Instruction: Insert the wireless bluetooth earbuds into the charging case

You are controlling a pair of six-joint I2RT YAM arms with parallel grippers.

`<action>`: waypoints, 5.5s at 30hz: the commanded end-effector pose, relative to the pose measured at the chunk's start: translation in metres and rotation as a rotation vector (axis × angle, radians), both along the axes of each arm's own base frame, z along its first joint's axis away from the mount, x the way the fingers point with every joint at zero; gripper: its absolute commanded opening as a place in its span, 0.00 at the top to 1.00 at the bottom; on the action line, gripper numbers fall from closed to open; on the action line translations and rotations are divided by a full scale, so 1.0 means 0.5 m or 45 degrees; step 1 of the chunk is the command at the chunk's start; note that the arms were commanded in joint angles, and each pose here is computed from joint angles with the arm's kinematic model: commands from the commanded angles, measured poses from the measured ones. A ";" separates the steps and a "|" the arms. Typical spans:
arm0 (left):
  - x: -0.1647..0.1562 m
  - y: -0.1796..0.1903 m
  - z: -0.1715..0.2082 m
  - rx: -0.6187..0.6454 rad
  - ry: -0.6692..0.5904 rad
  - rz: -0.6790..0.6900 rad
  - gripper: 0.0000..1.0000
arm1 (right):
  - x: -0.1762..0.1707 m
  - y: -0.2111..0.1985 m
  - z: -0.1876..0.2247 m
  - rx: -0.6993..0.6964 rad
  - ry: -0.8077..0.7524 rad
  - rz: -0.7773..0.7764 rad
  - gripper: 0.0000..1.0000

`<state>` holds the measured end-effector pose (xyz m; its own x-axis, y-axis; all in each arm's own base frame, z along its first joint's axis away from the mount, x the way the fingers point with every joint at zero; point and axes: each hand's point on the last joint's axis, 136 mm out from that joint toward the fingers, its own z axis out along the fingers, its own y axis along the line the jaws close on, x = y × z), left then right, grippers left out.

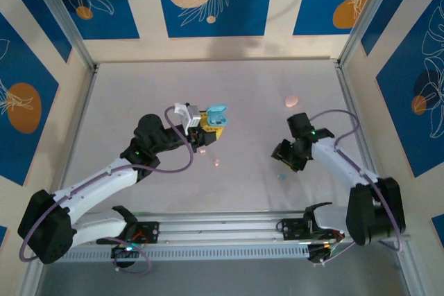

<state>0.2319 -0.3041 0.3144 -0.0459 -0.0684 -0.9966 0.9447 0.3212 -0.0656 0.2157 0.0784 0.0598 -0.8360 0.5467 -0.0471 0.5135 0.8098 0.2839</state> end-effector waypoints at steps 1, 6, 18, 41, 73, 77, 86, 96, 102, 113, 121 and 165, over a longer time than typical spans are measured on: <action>-0.013 0.004 0.014 -0.010 -0.053 -0.004 0.75 | -0.049 -0.013 -0.027 0.030 0.073 -0.152 0.49; -0.012 0.001 0.012 -0.008 -0.051 -0.013 0.75 | -0.063 -0.002 -0.049 0.098 0.082 -0.195 0.50; -0.011 0.003 0.012 -0.007 -0.047 -0.004 0.75 | -0.040 0.033 -0.068 0.182 0.102 -0.099 0.54; -0.006 -0.006 0.012 -0.011 -0.032 -0.023 0.75 | -0.027 0.072 -0.069 0.258 0.083 0.068 0.64; -0.005 -0.010 0.009 -0.015 -0.023 -0.032 0.75 | 0.000 0.088 -0.079 0.269 0.073 0.113 0.72; -0.005 -0.009 0.006 -0.012 -0.022 -0.027 0.75 | 0.001 0.090 -0.079 0.268 0.073 0.127 0.73; -0.005 -0.008 0.007 -0.010 -0.028 -0.024 0.75 | 0.010 0.097 -0.044 0.261 -0.005 0.194 0.77; 0.000 -0.012 -0.014 0.017 0.002 -0.027 0.75 | 0.033 0.140 0.063 0.282 -0.157 0.329 0.77; 0.006 -0.016 -0.041 0.046 0.030 -0.023 0.75 | 0.050 0.178 0.175 0.258 -0.308 0.450 0.77; 0.016 -0.025 -0.084 0.128 0.037 0.004 0.76 | 0.047 0.248 0.381 0.189 -0.566 0.650 0.76; 0.017 -0.034 -0.094 0.160 0.027 0.015 0.76 | 0.041 0.289 0.462 0.185 -0.709 0.731 0.76; 0.001 -0.053 -0.073 0.129 0.028 -0.032 0.76 | 0.062 0.356 0.443 0.230 -0.691 0.790 0.76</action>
<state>0.2356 -0.3257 0.2565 -0.1150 0.0781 -0.9903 0.9432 0.3215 -0.0842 0.2475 0.2516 0.2760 -0.8795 0.0441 -0.4739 -0.2312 0.8307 0.5065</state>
